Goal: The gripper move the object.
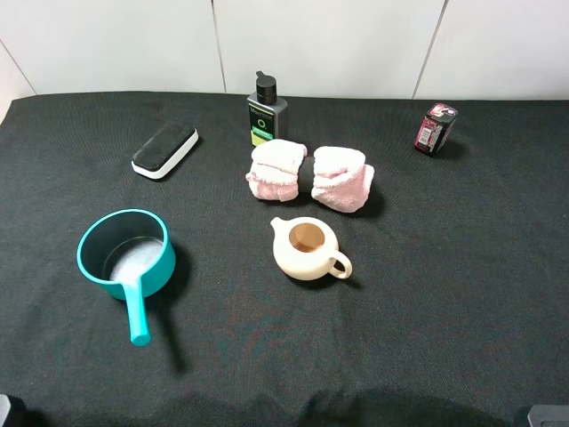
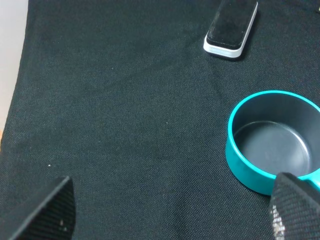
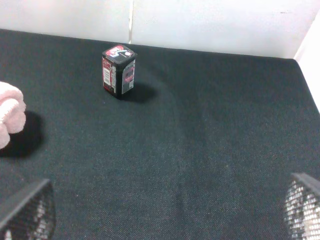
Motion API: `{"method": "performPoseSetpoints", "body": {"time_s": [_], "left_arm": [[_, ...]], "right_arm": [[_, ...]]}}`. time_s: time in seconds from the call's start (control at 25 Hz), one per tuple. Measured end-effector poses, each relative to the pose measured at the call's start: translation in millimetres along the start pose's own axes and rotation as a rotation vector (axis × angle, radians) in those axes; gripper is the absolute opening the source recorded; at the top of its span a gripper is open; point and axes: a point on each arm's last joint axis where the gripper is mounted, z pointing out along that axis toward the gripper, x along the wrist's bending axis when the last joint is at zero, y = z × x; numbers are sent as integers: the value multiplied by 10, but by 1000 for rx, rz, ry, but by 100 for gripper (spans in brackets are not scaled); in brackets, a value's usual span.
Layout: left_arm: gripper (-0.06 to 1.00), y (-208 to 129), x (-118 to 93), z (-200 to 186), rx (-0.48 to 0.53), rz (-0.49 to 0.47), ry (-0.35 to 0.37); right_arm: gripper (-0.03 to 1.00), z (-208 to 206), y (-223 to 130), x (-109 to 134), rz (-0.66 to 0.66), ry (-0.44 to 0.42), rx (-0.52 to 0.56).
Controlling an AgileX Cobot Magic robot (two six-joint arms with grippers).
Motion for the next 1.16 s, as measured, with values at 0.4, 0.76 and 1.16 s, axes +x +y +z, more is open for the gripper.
{"method": "performPoseSetpoints", "body": {"time_s": [0.4, 0.76, 1.16], "left_arm": [[82, 0, 0, 0, 0, 0, 0], [82, 0, 0, 0, 0, 0, 0], [82, 0, 0, 0, 0, 0, 0]], "right_arm": [[69, 1, -5, 0, 3, 0, -2], [69, 1, -5, 0, 3, 0, -2], [69, 1, -5, 0, 3, 0, -2]]}}
